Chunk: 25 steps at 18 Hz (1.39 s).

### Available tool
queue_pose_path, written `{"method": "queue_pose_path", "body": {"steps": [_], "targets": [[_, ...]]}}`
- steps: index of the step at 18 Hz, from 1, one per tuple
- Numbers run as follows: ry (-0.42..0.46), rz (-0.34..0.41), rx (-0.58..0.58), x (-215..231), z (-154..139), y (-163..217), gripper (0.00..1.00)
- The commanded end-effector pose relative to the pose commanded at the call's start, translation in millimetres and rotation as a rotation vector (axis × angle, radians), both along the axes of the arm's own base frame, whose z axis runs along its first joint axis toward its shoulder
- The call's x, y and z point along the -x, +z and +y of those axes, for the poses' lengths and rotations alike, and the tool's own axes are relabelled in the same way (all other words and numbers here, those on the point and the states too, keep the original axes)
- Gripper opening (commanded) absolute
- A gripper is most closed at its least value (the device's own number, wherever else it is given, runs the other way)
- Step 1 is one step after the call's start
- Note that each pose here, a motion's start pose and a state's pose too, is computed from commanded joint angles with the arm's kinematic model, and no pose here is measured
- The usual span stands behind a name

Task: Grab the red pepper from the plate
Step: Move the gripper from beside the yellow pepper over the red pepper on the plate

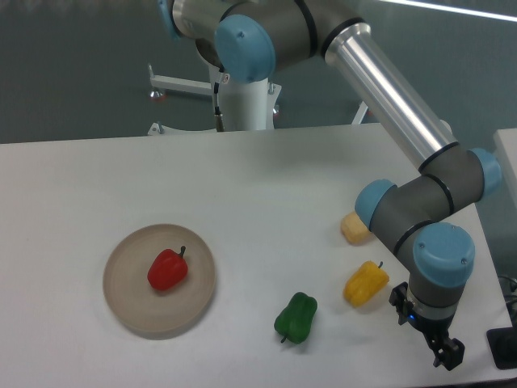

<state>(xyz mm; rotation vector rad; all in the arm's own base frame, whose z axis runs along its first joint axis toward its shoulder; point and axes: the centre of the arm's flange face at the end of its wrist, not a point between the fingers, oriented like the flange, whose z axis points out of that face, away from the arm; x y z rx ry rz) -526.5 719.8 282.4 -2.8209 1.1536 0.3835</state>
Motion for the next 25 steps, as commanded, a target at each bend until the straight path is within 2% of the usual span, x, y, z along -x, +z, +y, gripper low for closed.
{"method": "queue_pose_path", "body": {"steps": [3,5,10,15,17,19,22,25], "targets": [[-0.004,0.001,-0.006,-5.7,2.3,5.7,1.0],[-0.01,0.0,-0.008,-24.8,13.0,11.4,1.0],[0.086,-0.07,-0.019,-80.5,19.6,28.1,1.0],[0.155,-0.143,-0.051,-141.4,7.0,67.6,1.0],[0.205,-0.203,-0.058,-176.4,-6.6,79.8,1.0],[0.257,-0.23,-0.054,-213.1,-12.6,86.5,1.0],[0.355,-0.259,-0.054,-265.5,-6.9,91.5,1.0],[0.418,-0.29,-0.024,-321.6,-5.2,76.8,1.0]]}}
